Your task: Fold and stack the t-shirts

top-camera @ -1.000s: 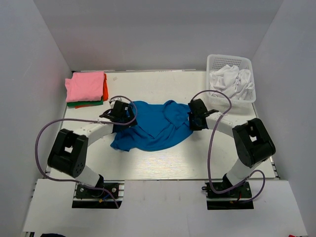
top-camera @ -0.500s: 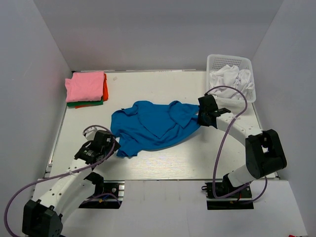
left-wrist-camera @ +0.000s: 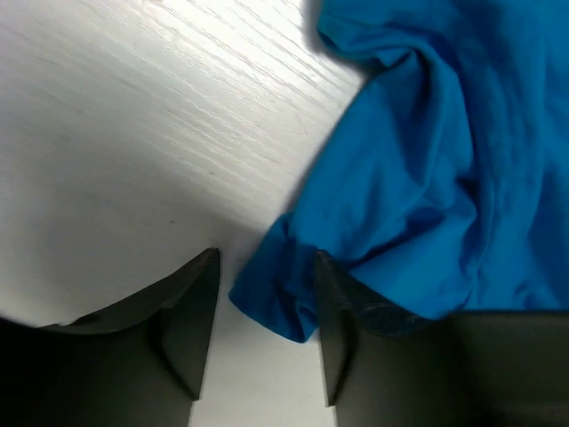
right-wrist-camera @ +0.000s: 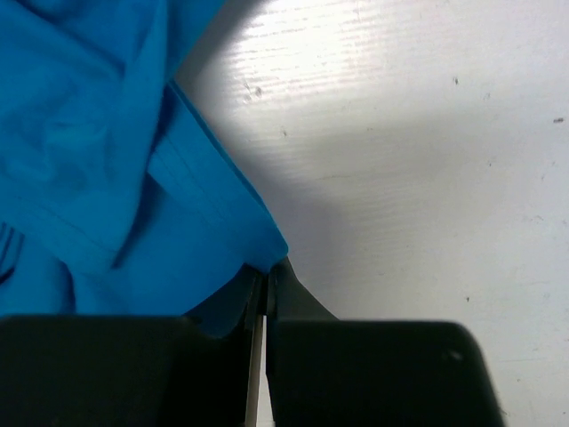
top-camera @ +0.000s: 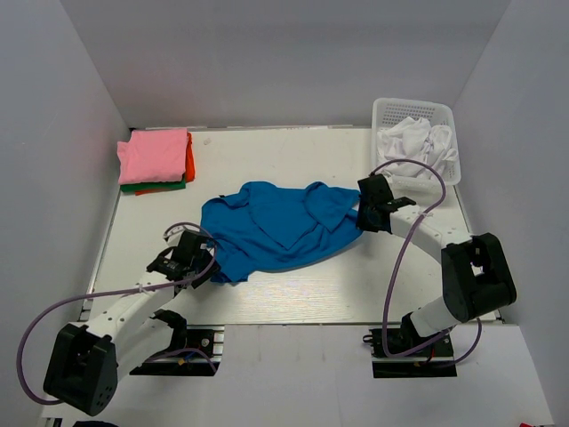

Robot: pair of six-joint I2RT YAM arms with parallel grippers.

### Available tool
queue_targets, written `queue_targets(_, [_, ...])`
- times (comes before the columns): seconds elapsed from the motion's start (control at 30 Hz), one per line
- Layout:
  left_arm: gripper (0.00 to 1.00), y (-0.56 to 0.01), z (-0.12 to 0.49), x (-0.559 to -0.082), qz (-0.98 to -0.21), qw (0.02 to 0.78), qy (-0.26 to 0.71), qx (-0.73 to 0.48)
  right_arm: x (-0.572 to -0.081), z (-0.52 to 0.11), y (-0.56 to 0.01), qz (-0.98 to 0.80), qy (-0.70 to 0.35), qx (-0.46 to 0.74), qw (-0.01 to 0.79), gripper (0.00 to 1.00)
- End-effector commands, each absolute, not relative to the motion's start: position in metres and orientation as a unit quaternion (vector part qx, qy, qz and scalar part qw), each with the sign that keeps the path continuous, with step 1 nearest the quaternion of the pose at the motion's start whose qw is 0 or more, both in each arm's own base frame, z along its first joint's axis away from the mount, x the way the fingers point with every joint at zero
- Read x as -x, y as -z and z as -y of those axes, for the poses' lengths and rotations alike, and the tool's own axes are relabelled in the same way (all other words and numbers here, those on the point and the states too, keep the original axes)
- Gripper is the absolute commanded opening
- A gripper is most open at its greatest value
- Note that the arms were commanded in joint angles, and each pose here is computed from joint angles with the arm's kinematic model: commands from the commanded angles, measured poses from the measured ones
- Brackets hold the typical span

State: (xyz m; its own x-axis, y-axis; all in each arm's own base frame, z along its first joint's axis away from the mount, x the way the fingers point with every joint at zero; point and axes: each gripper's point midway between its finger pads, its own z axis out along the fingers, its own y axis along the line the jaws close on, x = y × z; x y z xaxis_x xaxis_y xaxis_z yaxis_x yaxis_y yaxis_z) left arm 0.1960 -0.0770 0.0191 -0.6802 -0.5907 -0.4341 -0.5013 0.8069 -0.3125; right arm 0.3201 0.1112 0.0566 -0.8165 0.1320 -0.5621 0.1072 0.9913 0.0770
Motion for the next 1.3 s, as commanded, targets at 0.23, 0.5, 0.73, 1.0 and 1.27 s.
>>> queue_targets(0.23, [0.44, -0.001, 0.098, -0.164, -0.945, 0.188, 0.12, 0.239, -0.317, -0.102, -0.061, -0.948, -0.018, -0.075, 0.308, 0.0])
queue_targets(0.5, [0.25, 0.012, 0.105, -0.16, -0.954, 0.16, 0.127, 0.22, -0.315, -0.101, -0.057, -0.95, -0.017, -0.072, 0.305, 0.0])
queue_targets(0.73, [0.07, 0.011, 0.104, -0.167, -0.963, 0.156, 0.104, 0.193, -0.317, -0.102, -0.058, -0.949, -0.018, -0.068, 0.308, 0.0])
queue_targets(1.0, [0.0, -0.082, 0.12, -0.222, -0.918, 0.306, 0.182, 0.177, -0.329, -0.108, -0.091, -0.931, -0.046, -0.068, 0.356, 0.0])
queue_targets(1.27, [0.0, -0.279, 0.102, -0.259, -0.759, 0.569, 0.261, 0.179, -0.358, -0.116, -0.234, -0.838, -0.126, -0.081, 0.525, 0.0])
